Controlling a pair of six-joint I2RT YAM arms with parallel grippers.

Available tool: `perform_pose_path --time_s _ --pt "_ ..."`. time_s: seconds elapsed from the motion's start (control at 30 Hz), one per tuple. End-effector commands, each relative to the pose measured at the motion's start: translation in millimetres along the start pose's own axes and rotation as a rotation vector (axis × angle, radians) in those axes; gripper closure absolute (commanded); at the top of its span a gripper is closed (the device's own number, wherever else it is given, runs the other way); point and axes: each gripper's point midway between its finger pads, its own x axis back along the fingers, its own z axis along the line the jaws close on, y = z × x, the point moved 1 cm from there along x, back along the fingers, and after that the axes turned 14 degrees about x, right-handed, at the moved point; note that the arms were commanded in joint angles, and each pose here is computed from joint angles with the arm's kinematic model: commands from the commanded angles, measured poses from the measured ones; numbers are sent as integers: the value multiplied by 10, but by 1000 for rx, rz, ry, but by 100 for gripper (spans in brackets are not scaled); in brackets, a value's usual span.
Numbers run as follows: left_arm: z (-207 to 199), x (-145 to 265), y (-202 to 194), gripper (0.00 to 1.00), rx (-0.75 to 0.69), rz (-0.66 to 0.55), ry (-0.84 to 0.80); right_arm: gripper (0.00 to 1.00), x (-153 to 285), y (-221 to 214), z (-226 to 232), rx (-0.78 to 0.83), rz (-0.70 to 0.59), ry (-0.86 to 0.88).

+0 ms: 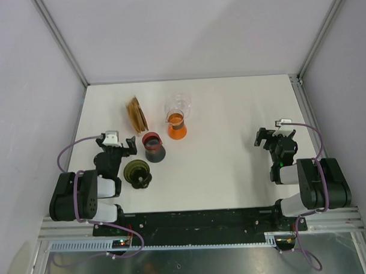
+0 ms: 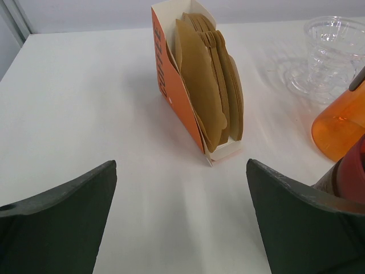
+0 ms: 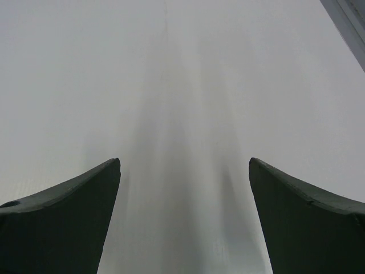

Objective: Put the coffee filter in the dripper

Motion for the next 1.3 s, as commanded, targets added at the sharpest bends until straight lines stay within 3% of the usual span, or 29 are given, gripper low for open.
perform_pose_path --time_s 0.0,0.27,0.33,0.47,0.63,0.77,0.93,1.1,1.27 --pt "-21 -70 194 0 -23 -61 -15 1 -65 121 -40 12 -36 -15" --pt "20 -72 265 0 -21 -77 7 1 -34 373 -55 22 -20 -18" --pt "47 -136 362 0 13 -70 18 1 -35 517 -50 -39 0 -13" --pt "83 -302 421 0 40 59 27 1 10 856 145 -191 -24 146" --pt "-110 -299 632 0 -30 106 -78 0 161 1215 408 -172 -35 260" --pt "-345 -292 774 3 -81 237 -215 1 322 1513 625 -98 -46 349" --pt "-547 -18 764 9 -129 490 -349 1 511 1743 859 -43 -66 445" --pt "-662 510 727 4 -284 649 -482 1 631 1815 1066 -6 -84 522" --pt "-561 893 436 2 -382 813 -533 1 613 1799 1172 -3 -75 562"
